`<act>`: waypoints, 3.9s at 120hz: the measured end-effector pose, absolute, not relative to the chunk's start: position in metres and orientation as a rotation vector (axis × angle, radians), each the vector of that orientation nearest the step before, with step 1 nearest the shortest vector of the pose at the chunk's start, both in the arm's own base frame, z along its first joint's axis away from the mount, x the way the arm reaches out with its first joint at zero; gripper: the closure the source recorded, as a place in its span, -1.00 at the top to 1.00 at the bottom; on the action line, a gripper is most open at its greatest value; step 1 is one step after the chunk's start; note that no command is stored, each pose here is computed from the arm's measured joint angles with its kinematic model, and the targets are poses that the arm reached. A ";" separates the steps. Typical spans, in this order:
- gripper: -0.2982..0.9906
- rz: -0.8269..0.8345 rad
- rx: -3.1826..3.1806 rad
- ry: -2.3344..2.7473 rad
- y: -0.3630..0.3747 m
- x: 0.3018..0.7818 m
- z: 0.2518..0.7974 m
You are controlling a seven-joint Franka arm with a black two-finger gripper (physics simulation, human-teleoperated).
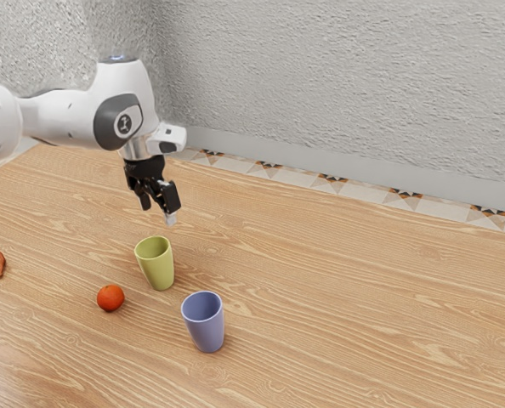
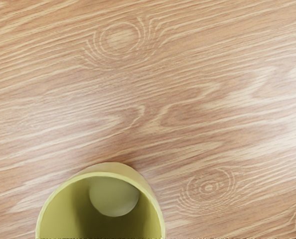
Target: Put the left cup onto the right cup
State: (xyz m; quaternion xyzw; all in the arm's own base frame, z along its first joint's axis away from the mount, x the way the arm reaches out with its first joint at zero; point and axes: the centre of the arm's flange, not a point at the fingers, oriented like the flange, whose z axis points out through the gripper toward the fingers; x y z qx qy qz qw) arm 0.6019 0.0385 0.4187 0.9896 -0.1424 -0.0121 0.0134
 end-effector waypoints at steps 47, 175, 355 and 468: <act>0.50 -0.040 3.065 -0.504 0.030 0.577 0.382; -0.12 -0.134 3.106 -0.308 0.037 0.585 0.318; -0.68 0.041 3.061 -0.655 -0.075 0.543 0.461; -0.68 -0.057 3.004 -0.898 -0.160 0.481 0.446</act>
